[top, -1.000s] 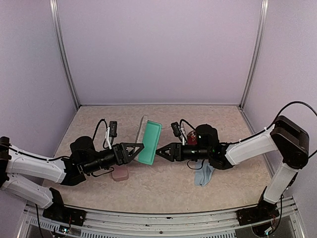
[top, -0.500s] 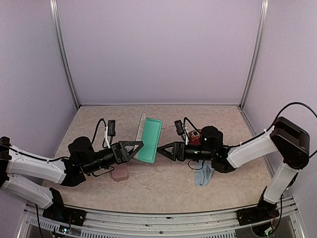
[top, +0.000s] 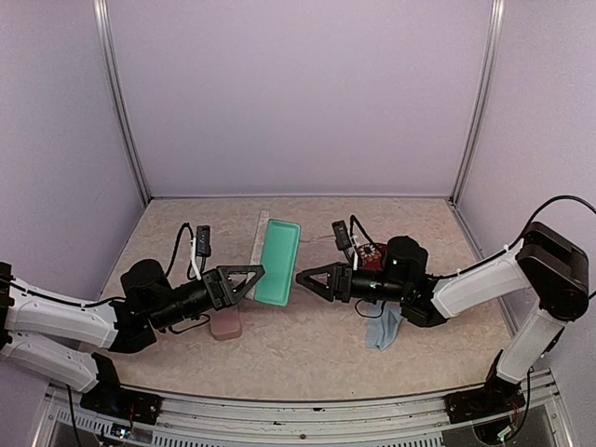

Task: Organize the sunglasses
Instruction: Pass from the left arm to the right

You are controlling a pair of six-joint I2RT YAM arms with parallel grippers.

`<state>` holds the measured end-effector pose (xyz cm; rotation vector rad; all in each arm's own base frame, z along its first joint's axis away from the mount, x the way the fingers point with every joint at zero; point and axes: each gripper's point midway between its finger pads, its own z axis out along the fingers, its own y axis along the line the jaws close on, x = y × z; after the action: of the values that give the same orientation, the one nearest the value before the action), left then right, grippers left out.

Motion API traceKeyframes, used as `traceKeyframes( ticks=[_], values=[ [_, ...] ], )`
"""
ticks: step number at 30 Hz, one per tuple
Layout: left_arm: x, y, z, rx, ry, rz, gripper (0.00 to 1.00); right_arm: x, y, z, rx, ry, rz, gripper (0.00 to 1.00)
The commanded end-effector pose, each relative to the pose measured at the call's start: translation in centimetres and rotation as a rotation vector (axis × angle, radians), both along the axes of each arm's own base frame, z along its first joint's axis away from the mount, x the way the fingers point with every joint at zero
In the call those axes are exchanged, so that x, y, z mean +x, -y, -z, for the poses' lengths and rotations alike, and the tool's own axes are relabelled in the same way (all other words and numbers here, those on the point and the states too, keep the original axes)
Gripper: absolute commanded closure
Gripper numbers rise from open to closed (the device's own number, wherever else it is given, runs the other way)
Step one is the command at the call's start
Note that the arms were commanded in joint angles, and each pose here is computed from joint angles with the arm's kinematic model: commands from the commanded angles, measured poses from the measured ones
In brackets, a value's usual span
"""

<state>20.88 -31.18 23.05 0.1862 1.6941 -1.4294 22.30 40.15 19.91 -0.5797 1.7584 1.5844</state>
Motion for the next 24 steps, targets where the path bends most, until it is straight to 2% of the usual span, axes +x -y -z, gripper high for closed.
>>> traceKeyframes(
  ticks=[1, 8, 10, 19, 24],
  values=[
    [-0.3, 0.0, -1.7, -0.055, 0.041, 0.008, 1.0, -0.5, -1.1, -1.0, 0.023, 0.023, -0.032, 0.45],
    [-0.5, 0.2, -1.5, -0.055, 0.039, 0.018, 1.0, -0.6, -2.6, -0.8, 0.027, 0.016, -0.069, 0.45],
    [-0.5, 0.2, -1.7, -0.059, 0.042, 0.018, 1.0, -0.5, -2.8, -0.7, 0.032, 0.011, -0.071, 0.49],
    [-0.7, 0.1, -1.0, -0.069, 0.031, 0.019, 1.0, 0.1, -2.9, -1.1, 0.031, 0.021, -0.039, 0.77],
    [-1.0, -0.1, -0.2, -0.075, 0.026, 0.013, 0.92, 0.6, -2.5, -1.7, 0.0, 0.041, -0.004, 0.9]
  ],
)
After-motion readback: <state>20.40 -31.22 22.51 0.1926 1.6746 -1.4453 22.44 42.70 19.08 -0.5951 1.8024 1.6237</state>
